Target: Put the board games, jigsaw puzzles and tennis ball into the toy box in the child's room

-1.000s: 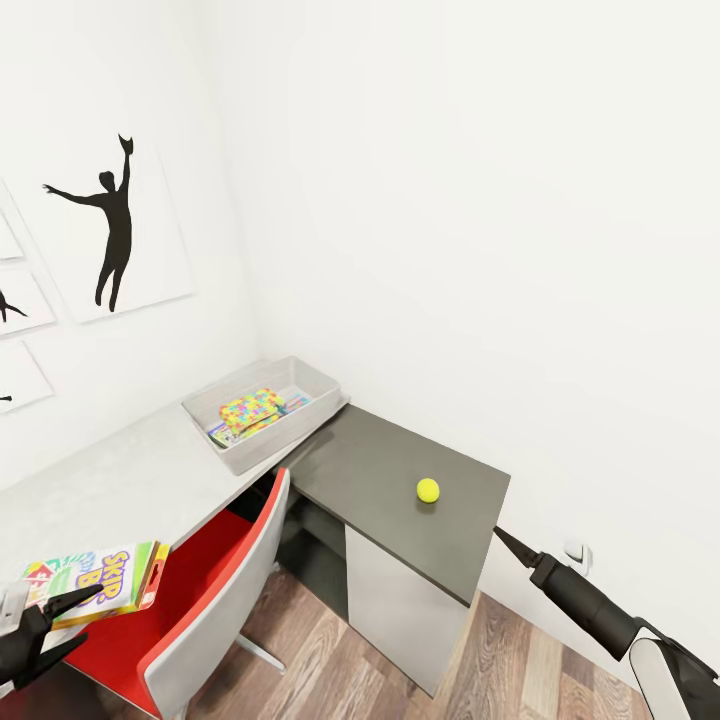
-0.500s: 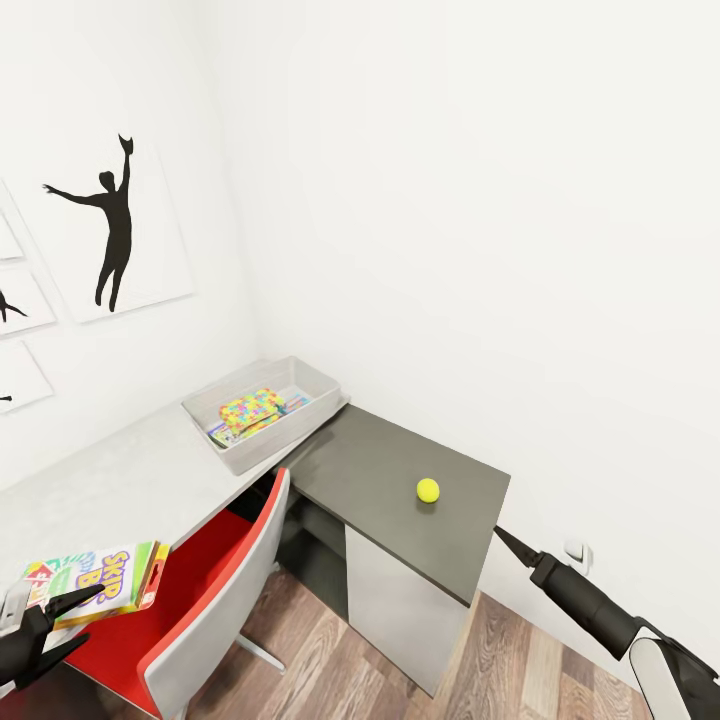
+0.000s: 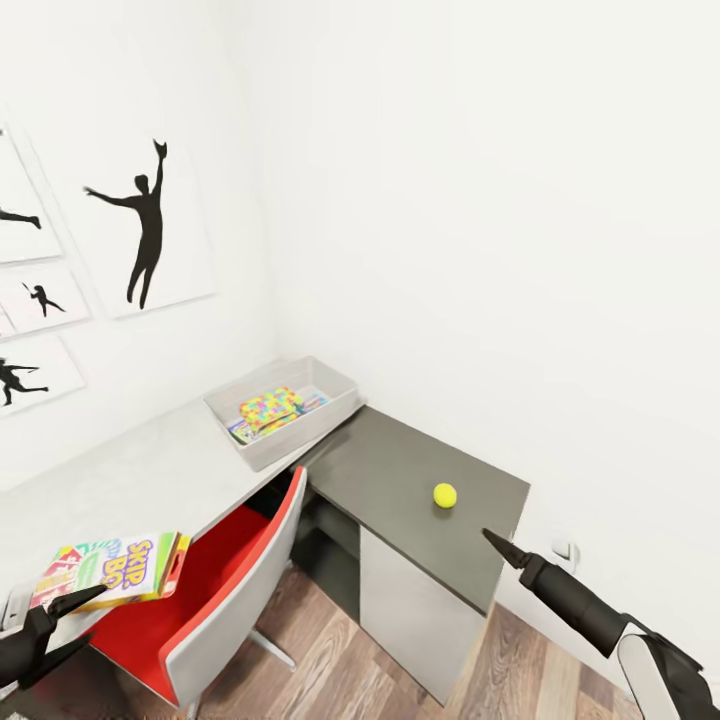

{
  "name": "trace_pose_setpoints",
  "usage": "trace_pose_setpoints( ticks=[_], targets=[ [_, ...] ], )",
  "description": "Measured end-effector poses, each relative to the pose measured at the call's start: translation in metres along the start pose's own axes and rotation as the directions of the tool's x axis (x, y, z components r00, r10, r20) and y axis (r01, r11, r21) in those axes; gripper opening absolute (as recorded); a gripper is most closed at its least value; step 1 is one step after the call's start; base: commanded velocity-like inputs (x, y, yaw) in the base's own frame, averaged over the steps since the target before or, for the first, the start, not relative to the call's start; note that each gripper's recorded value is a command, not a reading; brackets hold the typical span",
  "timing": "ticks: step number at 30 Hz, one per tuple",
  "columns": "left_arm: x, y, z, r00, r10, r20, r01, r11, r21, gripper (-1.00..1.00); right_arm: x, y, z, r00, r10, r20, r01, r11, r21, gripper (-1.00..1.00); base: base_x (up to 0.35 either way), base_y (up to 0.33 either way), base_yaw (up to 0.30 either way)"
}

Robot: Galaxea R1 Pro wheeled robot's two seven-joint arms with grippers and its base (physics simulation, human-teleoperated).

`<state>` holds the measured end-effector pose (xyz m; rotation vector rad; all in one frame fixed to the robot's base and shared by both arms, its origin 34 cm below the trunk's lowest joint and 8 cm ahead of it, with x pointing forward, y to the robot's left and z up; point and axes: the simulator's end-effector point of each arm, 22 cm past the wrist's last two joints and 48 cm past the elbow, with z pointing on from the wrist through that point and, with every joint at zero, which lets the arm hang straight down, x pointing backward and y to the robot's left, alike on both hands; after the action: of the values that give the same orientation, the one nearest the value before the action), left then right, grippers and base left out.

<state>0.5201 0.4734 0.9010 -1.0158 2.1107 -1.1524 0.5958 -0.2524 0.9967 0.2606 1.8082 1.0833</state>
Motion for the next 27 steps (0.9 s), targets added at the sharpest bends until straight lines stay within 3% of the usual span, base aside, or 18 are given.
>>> trace_pose_setpoints(
  ticks=[12,18,27],
  targets=[
    [-0.0003,-0.0035,-0.0006,1.000,0.004,0.003,-0.004,1.000,0.008,1.00,0.0014,0.0057,0.0017,1.000,-0.003,-0.008,0.003,1.000,-0.011,1.00,-0.001,-0.007,0.252],
    [-0.0007,-0.0050,-0.0010,1.000,0.006,0.004,-0.006,1.000,0.011,1.00,0.0006,0.0073,0.0017,1.000,-0.003,-0.008,0.003,1.000,-0.014,1.00,-0.095,-0.143,0.252],
    [0.0012,-0.0058,0.0004,1.000,0.005,0.002,-0.005,1.000,0.014,1.00,-0.0004,0.0080,0.0011,1.000,-0.003,-0.005,0.003,1.000,-0.015,1.00,-0.074,-0.108,0.091]
  ],
)
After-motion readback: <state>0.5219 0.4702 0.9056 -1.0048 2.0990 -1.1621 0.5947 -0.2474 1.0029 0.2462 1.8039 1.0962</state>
